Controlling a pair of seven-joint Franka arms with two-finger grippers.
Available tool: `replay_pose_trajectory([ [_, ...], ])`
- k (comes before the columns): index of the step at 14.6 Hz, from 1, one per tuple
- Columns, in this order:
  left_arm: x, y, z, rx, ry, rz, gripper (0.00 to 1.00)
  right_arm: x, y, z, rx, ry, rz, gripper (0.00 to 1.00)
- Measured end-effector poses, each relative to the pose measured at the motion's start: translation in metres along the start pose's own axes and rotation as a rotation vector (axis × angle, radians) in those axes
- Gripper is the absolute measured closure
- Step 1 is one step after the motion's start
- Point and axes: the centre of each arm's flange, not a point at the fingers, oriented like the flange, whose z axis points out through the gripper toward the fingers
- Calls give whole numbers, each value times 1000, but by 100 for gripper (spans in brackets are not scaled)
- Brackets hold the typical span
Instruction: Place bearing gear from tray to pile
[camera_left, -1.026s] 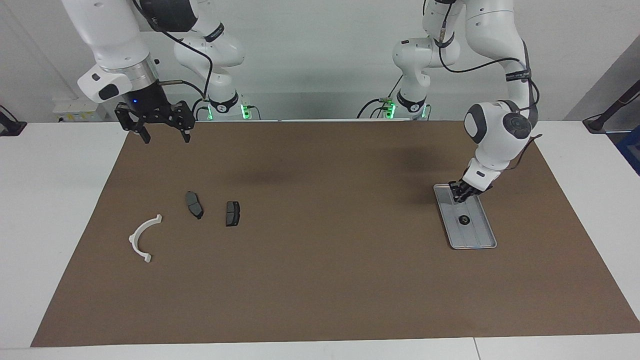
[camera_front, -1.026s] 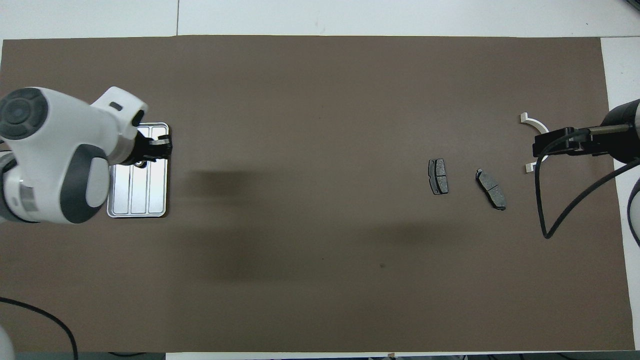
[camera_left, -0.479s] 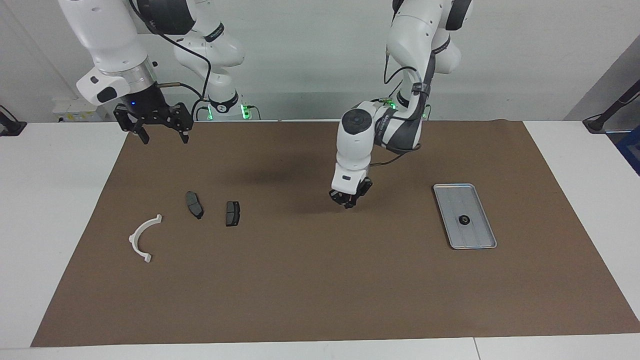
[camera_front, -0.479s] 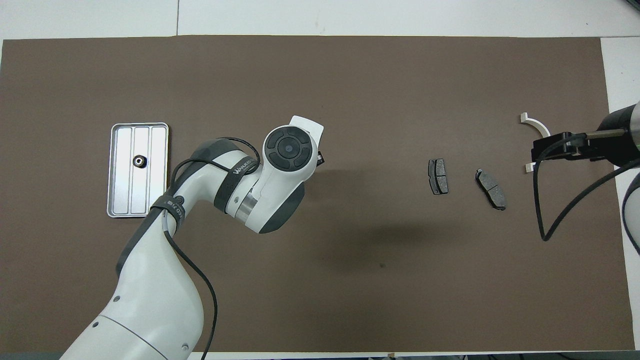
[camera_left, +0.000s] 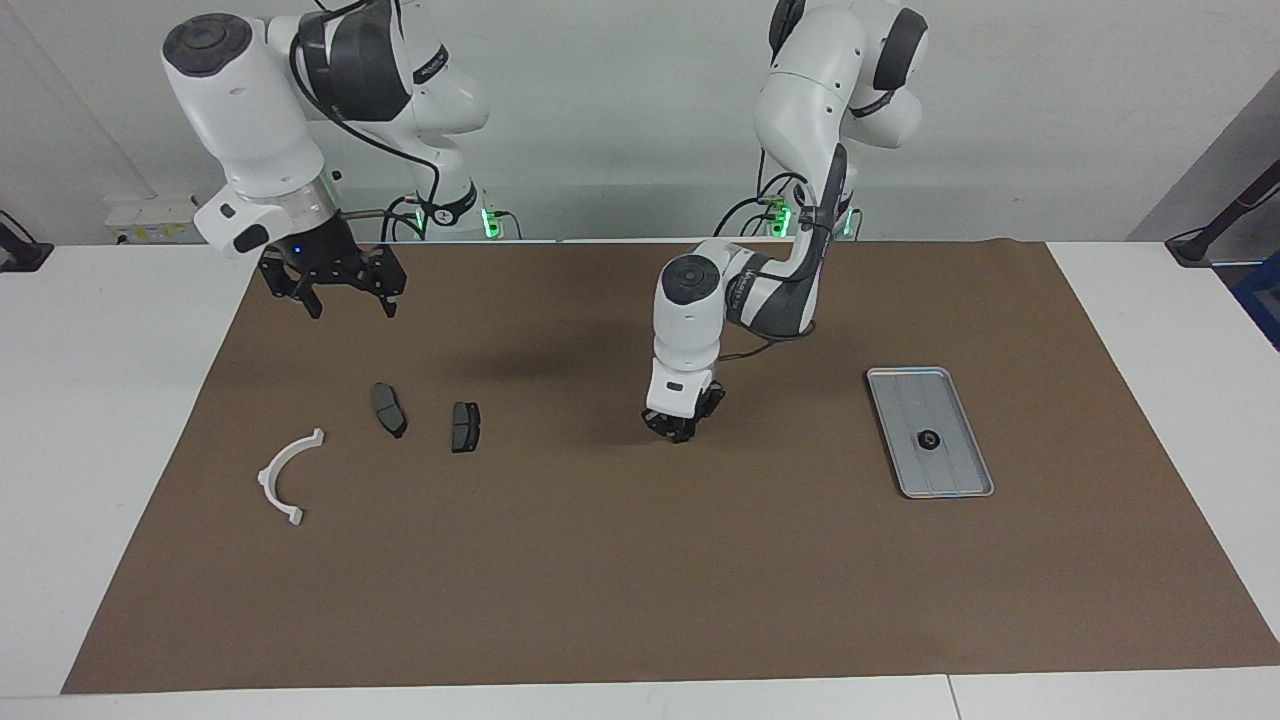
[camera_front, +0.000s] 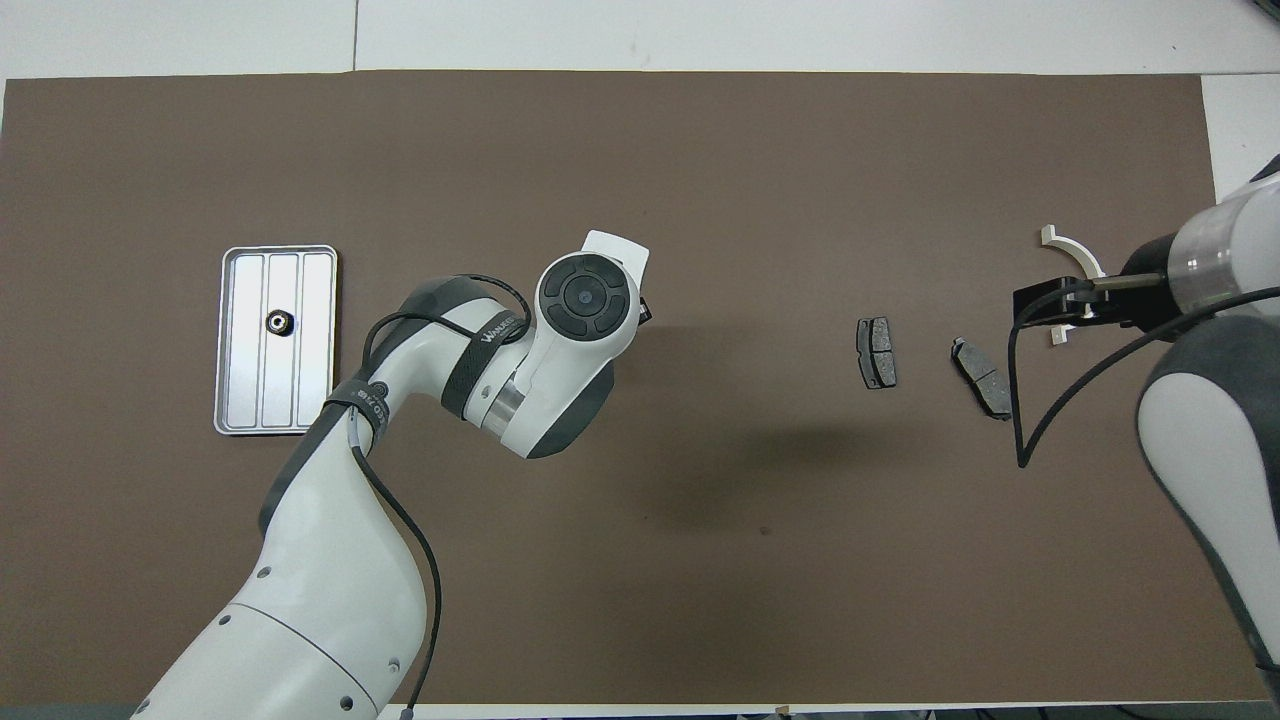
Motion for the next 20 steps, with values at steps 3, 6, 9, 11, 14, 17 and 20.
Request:
replay_pose_trajectory([
  [3, 16, -10, -9, 11, 6, 16, 51, 1, -44, 34, 4, 0, 59, 0],
  [6, 81, -70, -84, 38, -1, 108, 19, 8, -86, 68, 8, 1, 98, 0],
  [9, 161, -188, -157, 9, -21, 205, 0, 11, -136, 105, 16, 8, 172, 0],
  [11, 200, -266, -153, -2, -45, 273, 0, 4, -182, 127, 26, 17, 227, 0],
  [14, 223, -332, -115, -28, -62, 338, 0, -11, -244, 160, 45, 28, 331, 0],
  [17, 218, -337, -74, -31, -46, 356, 0, -20, -291, 180, 42, 23, 404, 0],
  [20, 220, -345, -46, -30, -40, 368, 10, -18, -356, 201, -17, 57, 452, 0],
])
